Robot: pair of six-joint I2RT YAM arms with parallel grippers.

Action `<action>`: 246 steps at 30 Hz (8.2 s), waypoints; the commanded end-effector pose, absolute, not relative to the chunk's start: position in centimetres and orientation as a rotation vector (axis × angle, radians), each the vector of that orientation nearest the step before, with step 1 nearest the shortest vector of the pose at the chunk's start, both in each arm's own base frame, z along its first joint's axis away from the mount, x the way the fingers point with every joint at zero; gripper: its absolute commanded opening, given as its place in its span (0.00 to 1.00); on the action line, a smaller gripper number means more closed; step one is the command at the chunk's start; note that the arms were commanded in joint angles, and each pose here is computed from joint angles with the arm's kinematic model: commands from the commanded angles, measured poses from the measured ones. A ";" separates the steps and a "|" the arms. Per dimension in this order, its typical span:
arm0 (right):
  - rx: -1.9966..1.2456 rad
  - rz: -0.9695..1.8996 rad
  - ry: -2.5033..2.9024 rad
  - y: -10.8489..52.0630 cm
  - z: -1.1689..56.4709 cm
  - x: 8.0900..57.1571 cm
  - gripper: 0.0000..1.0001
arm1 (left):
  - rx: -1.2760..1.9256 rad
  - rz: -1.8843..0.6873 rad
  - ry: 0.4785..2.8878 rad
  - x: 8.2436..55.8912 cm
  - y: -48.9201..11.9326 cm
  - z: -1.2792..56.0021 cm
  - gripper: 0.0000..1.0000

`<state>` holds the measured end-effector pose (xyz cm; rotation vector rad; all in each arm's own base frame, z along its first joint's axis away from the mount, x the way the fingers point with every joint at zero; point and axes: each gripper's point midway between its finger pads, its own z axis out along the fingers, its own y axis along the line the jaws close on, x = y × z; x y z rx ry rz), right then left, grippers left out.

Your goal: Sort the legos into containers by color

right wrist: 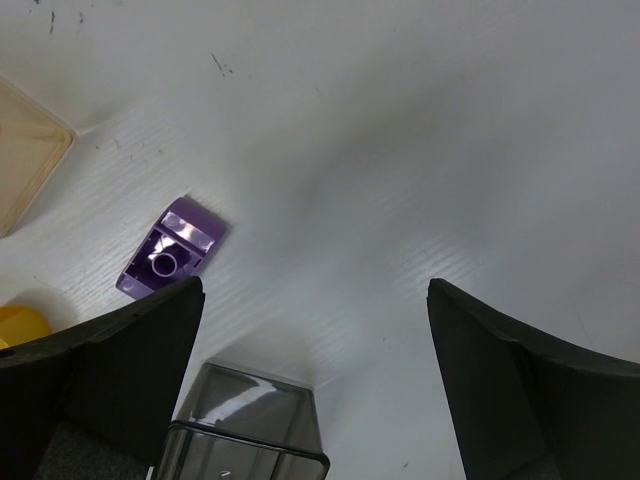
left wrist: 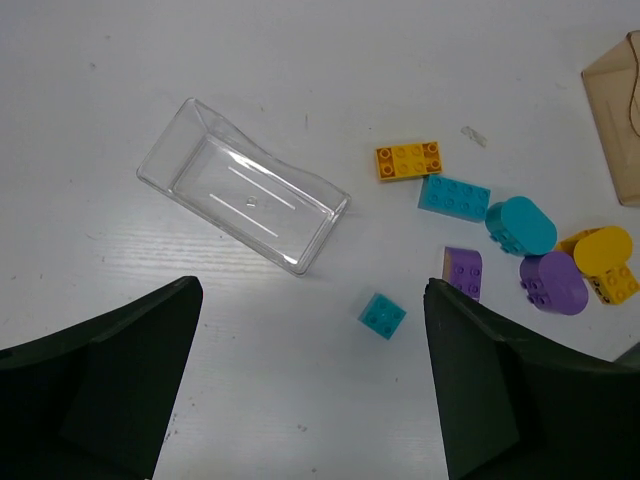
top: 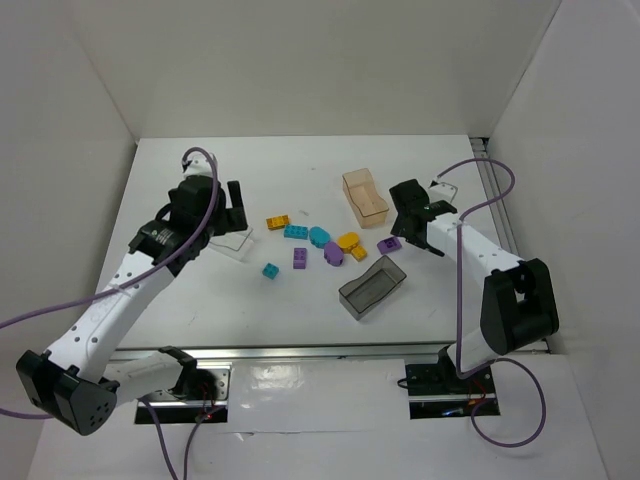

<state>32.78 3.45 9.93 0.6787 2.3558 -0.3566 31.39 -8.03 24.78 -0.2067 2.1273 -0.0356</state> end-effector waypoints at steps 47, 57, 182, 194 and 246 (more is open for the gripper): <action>1.067 -0.077 2.342 9.8 2.2 39.1 0.64 | -0.183 -0.012 2.249 31.1 -8.7 21.3 1.00; 0.997 -0.129 2.190 8.7 9.1 39.0 0.32 | -0.183 -0.012 2.249 31.1 -8.7 21.3 1.00; -0.068 0.019 2.323 18.4 11.1 39.1 0.49 | -0.024 -0.046 2.610 29.0 -20.3 11.4 0.95; -0.021 0.195 2.264 19.9 14.8 37.7 0.86 | -0.050 0.006 2.601 30.2 -21.1 11.2 0.86; -0.136 0.286 2.257 31.3 13.5 32.8 0.35 | -0.046 -0.112 2.595 29.2 -13.3 13.4 0.87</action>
